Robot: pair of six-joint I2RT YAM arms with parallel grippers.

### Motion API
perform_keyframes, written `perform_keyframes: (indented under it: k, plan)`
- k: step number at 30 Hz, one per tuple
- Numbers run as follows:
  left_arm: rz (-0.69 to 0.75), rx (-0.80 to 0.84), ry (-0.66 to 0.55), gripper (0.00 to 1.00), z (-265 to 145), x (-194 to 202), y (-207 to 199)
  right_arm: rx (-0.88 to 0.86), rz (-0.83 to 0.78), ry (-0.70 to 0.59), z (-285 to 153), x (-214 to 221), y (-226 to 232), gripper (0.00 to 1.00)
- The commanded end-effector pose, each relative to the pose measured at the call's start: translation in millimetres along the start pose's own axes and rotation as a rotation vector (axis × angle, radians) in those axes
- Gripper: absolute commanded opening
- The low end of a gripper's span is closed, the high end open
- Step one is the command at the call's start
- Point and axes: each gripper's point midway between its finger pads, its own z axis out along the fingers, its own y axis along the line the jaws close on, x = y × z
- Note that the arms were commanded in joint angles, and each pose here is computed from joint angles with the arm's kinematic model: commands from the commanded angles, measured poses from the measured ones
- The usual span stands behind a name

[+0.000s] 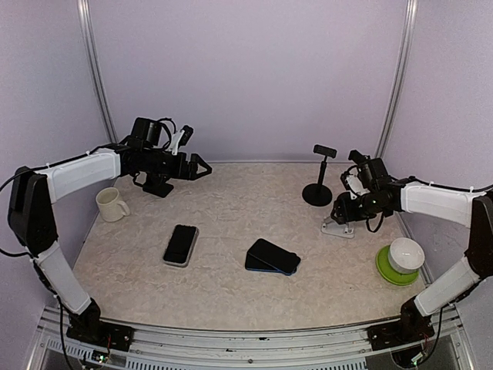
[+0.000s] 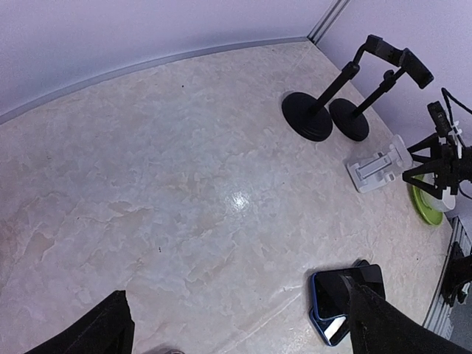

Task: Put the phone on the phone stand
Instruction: Move the phone stand to the center of the board.

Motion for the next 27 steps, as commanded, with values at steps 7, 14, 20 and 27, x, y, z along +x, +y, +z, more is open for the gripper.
perform_keyframes:
  k: [7, 14, 20, 27]
  plan:
    - [0.016, 0.004, -0.009, 0.99, 1.4, -1.1, -4.2, -0.177, 0.016, -0.013, -5.7, 1.5, 41.0, 0.76]
    - [0.016, -0.002, -0.008, 0.99, -0.9, 3.7, -4.1, -0.28, -0.042, -0.016, -0.9, -4.7, 87.5, 0.76]
    - [0.014, -0.003, -0.009, 0.99, -1.0, 5.3, -3.6, -0.33, -0.071, -0.016, -1.8, -13.5, 119.7, 0.76]
    - [0.015, 0.0, -0.012, 0.99, -2.7, 5.4, -5.4, -0.233, -0.065, -0.014, -14.5, -15.7, 109.0, 0.76]
